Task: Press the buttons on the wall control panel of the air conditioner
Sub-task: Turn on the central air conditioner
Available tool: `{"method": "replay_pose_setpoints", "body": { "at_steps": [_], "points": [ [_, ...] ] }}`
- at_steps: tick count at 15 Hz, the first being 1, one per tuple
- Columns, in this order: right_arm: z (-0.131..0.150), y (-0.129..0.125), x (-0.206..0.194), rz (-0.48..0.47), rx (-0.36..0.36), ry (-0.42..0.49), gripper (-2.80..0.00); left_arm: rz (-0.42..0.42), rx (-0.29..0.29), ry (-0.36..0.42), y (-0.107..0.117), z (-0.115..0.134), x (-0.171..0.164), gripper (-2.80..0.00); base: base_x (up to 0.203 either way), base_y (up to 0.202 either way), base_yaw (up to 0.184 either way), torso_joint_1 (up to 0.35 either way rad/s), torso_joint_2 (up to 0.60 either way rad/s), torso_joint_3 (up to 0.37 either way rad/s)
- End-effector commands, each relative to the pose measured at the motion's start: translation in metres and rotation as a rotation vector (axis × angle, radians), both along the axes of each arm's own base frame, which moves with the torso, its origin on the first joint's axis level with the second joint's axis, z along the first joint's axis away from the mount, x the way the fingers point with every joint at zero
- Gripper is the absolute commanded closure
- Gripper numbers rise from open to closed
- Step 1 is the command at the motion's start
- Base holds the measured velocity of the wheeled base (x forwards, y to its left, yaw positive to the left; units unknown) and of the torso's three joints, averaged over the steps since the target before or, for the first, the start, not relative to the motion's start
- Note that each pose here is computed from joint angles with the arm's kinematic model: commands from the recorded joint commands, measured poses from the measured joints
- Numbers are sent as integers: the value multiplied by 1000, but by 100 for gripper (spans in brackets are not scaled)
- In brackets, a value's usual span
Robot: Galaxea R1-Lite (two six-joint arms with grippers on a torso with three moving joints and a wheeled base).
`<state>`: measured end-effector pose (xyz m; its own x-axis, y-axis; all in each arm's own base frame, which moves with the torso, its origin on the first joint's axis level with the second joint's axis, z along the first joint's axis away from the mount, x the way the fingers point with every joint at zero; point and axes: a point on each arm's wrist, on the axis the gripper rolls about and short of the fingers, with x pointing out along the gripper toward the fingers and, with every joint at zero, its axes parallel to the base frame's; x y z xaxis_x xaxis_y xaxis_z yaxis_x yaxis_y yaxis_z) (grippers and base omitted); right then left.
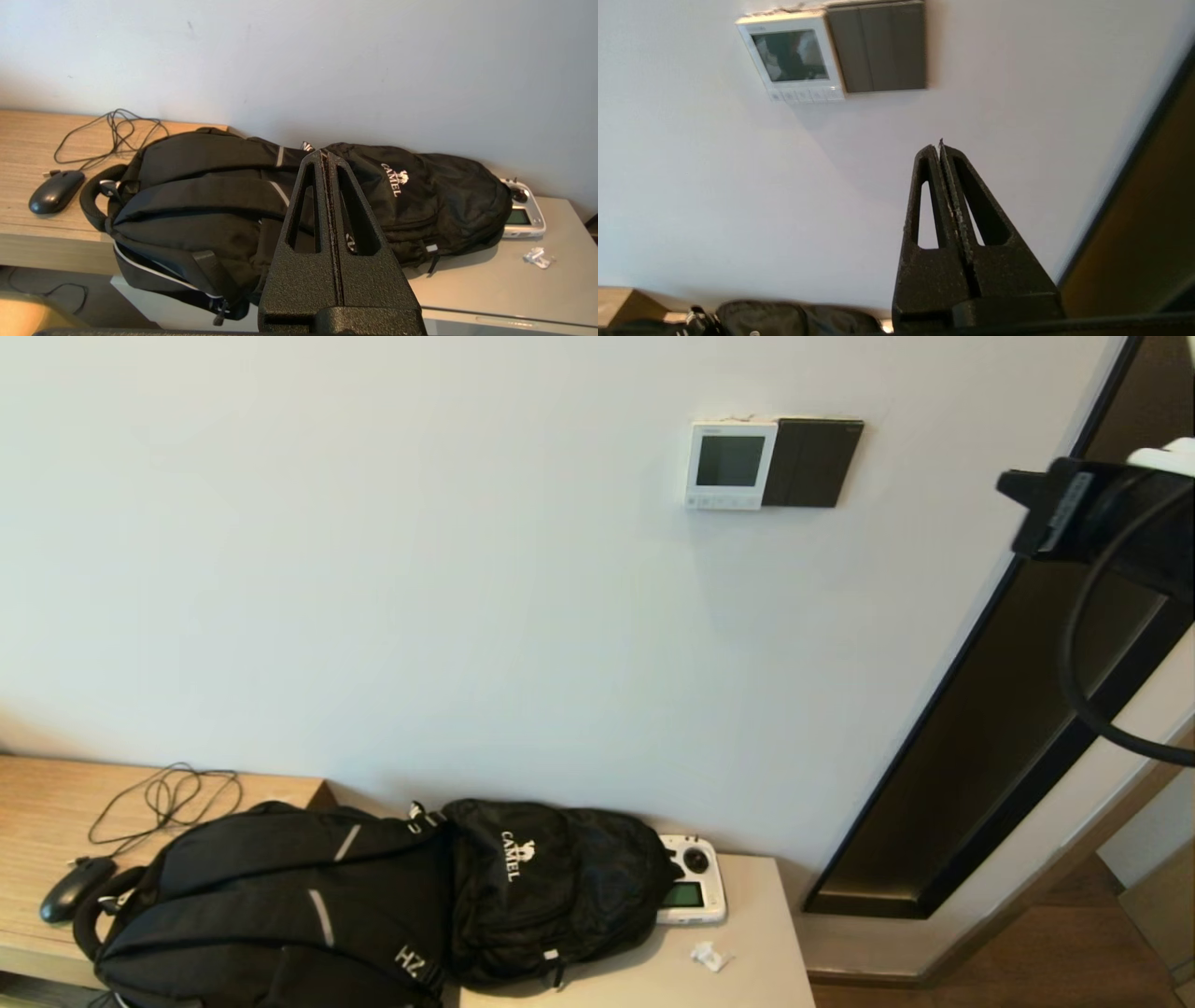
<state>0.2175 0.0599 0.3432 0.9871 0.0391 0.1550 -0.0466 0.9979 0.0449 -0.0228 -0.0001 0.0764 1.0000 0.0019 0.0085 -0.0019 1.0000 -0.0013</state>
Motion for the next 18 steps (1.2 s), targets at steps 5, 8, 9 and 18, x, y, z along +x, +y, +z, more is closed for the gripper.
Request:
{"method": "replay_pose_setpoints", "body": {
  "at_steps": [5,8,9,18],
  "points": [
    [-10,58,88,24,12,4,0,1,0,-1,0,0,0,0,0,0,0,0,0,0],
    [-25,80,120,45,10,25,0,1,0,-1,0,0,0,0,0,0,0,0,0,0],
    [-29,85,126,49,10,22,0,0,0,-2,0,0,0,0,0,0,0,0,0,0],
    [-38,100,162,29,21,-16,0,0,0,-1,0,0,0,0,0,0,0,0,0,0]
  ]
}}
